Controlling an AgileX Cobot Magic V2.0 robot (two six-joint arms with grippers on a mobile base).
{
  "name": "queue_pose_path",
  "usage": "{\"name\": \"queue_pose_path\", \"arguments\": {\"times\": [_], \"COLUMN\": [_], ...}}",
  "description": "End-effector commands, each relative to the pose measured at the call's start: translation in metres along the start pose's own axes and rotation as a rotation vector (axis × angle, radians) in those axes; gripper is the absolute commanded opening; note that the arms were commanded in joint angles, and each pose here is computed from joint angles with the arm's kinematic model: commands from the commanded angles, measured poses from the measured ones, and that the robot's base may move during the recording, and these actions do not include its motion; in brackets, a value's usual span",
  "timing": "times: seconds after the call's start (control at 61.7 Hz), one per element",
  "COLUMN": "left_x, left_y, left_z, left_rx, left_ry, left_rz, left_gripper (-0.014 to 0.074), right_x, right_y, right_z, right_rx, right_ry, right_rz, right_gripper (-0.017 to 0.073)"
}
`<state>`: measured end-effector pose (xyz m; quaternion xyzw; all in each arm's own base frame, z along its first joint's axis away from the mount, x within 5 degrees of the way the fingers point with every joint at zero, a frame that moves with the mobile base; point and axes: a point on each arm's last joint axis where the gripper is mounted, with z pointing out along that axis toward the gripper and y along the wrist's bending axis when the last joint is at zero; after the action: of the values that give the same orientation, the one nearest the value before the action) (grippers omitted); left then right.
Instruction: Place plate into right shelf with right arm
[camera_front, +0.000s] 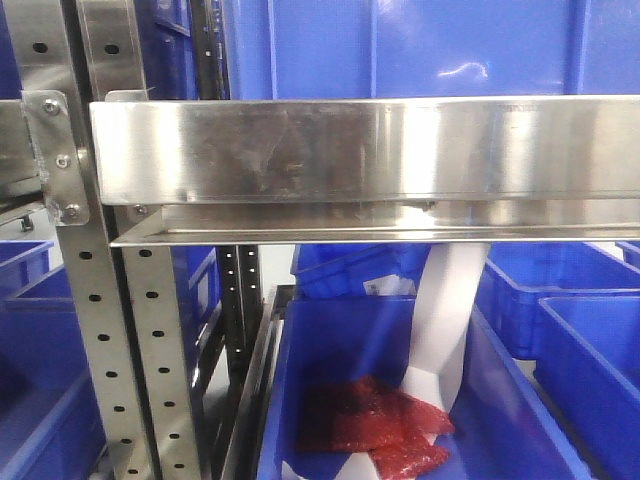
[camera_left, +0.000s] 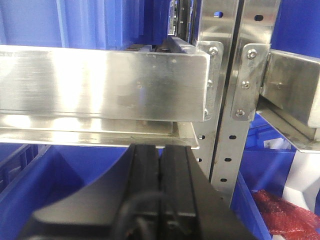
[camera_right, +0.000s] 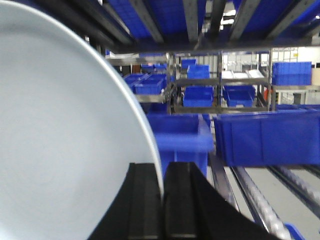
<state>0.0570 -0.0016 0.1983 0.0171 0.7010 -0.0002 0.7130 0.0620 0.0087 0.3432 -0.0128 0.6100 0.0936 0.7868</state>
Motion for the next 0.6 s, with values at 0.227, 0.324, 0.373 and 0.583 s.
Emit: {"name": "queue_pose_path", "arguments": {"times": [0.227, 0.324, 0.373, 0.583], "left_x": [-0.005, -0.005, -0.005, -0.005], "left_y": [0.001, 0.001, 0.001, 0.001], "left_z": [-0.001, -0.001, -0.001, -0.001], "left_rx": [-0.012, -0.012, -0.012, -0.012], "left_ry": [-0.089, -0.089, -0.089, -0.089], "left_rz": [-0.015, -0.015, -0.015, -0.015], "left_gripper": [-0.0128, -0.0128, -0.0128, -0.0128], "right_x": [-0.098, -0.111, -0.119, -0.102], "right_y": [0.01, 0.011, 0.012, 0.01], "right_z": [0.081, 0.118, 0.133, 0.218], "right_rx": [-0.008, -0.007, -0.008, 0.002], "right_ry": [-0.067, -0.057, -0.063, 0.028], "right_rz": [0.032, 0.032, 0.032, 0.032], "right_gripper": [0.0054, 0.0054, 0.0054, 0.0054]}}
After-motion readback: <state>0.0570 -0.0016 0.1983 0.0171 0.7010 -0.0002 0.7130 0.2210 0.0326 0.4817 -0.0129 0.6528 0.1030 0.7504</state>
